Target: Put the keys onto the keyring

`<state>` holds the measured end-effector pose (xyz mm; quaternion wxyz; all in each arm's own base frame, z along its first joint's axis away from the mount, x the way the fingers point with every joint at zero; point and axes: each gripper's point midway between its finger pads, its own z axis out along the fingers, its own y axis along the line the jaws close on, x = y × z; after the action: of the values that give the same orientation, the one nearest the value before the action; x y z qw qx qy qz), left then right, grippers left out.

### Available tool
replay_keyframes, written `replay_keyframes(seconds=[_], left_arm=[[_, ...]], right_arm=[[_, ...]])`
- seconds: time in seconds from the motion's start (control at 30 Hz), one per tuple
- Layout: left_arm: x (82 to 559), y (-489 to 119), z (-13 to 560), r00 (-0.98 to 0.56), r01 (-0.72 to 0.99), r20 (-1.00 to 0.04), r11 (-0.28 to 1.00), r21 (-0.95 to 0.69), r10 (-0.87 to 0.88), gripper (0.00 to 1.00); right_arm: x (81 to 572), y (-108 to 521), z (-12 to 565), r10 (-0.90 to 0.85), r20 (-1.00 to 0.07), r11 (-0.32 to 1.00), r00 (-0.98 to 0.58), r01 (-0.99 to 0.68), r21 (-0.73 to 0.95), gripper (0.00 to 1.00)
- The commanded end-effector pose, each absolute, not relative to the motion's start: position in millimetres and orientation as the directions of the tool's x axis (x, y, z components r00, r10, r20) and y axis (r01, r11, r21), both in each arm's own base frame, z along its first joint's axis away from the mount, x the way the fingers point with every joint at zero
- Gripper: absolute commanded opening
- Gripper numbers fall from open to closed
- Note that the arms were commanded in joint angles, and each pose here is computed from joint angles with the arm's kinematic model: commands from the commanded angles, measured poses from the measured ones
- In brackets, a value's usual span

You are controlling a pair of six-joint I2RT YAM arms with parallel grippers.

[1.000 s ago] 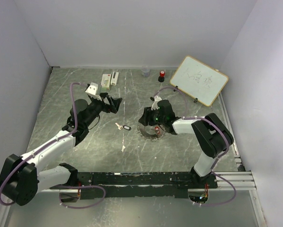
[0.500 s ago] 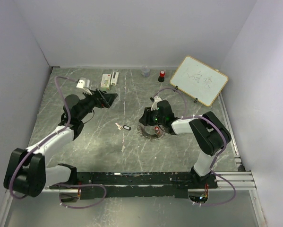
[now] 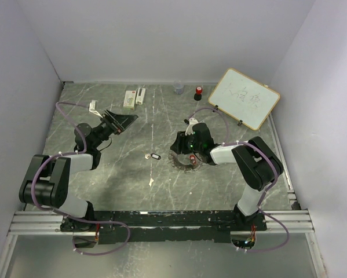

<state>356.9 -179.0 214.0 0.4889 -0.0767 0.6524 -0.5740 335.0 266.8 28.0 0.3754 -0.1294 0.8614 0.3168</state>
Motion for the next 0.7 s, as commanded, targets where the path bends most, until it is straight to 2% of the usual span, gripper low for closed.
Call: replay_keyframes(seconds=[0.0, 0.17, 0.2, 0.27, 0.4, 0.67], left_arm=[[348.5, -177.7, 240.7, -0.475, 0.552, -0.57, 0.278, -0.786, -0.671, 1.0], [350.4, -174.3, 237.5, -0.472, 0.541, -0.57, 0.29, -0.789, -0.673, 1.0], [350.4, -173.5, 237.2, -0.472, 0.54, -0.568, 0.288, -0.791, -0.674, 0.99], [350.9, -172.7, 236.7, -0.474, 0.541, -0.566, 0.284, -0.792, -0.675, 0.99], [351.1, -171.1, 233.5, -0.48, 0.536, -0.559, 0.279, -0.797, -0.676, 1.0], [351.4, -168.3, 228.9, -0.454, 0.554, -0.616, 0.337, -0.761, -0.644, 1.0]], right_arm=[[335.7, 264.8, 21.2, 0.003, -0.715, 0.782, -0.699, -0.444, 0.438, 0.44], [336.5, 266.3, 20.2, 0.0, -0.712, 0.78, -0.702, -0.446, 0.44, 0.42], [336.7, 266.5, 20.2, -0.001, -0.712, 0.779, -0.703, -0.446, 0.44, 0.38], [336.6, 267.6, 19.2, -0.004, -0.709, 0.778, -0.705, -0.448, 0.441, 0.2], [337.2, 269.2, 19.0, -0.003, -0.707, 0.772, -0.707, -0.451, 0.447, 0.0], [341.6, 256.4, 70.8, 0.038, -0.832, 0.779, -0.554, -0.505, 0.372, 0.0]])
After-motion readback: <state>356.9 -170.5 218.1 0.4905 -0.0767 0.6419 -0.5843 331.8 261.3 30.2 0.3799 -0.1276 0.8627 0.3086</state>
